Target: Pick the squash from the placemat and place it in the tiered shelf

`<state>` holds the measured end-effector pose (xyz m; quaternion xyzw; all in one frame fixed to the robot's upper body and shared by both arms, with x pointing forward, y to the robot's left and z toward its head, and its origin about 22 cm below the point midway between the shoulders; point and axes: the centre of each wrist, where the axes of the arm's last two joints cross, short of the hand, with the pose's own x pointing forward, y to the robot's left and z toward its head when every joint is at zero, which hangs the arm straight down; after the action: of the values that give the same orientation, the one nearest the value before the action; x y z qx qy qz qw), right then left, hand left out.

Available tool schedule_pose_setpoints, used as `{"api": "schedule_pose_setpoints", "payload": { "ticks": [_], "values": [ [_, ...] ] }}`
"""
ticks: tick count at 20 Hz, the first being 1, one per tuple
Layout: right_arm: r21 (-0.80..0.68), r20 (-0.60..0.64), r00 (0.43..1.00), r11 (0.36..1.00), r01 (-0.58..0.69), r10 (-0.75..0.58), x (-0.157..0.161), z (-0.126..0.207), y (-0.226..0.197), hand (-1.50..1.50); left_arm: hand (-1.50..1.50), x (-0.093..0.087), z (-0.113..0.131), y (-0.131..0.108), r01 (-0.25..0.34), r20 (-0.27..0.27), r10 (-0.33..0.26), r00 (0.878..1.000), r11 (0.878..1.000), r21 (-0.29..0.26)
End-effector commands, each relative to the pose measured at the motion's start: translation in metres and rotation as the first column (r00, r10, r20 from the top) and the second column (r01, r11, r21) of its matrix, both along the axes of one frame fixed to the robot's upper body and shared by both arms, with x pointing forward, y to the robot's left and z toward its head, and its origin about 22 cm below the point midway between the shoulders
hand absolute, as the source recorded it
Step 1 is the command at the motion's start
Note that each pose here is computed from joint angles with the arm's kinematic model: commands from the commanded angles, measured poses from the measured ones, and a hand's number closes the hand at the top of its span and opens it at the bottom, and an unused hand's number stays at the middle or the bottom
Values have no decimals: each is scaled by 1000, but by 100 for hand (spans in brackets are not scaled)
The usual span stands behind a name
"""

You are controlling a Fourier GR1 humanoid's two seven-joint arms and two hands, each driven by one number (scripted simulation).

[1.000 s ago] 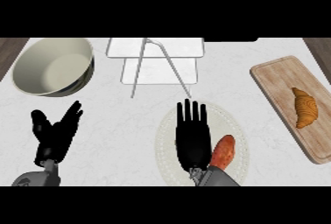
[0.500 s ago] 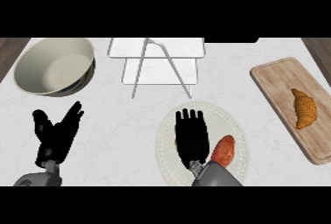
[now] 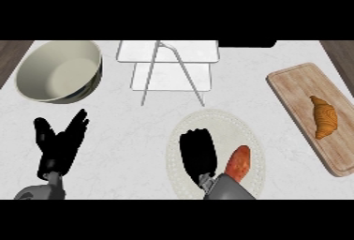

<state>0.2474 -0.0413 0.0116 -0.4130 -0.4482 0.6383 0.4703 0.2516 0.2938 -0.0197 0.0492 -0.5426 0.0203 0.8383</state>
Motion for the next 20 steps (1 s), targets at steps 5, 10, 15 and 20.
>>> {"api": "schedule_pose_setpoints", "payload": {
  "ticks": [5, 10, 15, 20],
  "values": [
    [306, -171, 984, 947, 98, -46, -7, 21, 11, 150, 0, 10, 2, -3, 32, -26, -32, 999, 999, 0],
    [560, -164, 982, 811, 169, -92, -7, 57, 28, 150, 0, 15, 3, -15, 66, -25, -66, 997, 998, -4],
    [688, 23, 991, 722, 79, -130, -23, 117, 58, 150, 0, 9, -5, -13, 54, -39, -54, 998, 999, -5],
    [726, 178, 961, 688, 16, -210, -31, 189, 73, 150, 0, 15, -2, -15, 43, -40, -43, 998, 999, -2]
  ]
}}
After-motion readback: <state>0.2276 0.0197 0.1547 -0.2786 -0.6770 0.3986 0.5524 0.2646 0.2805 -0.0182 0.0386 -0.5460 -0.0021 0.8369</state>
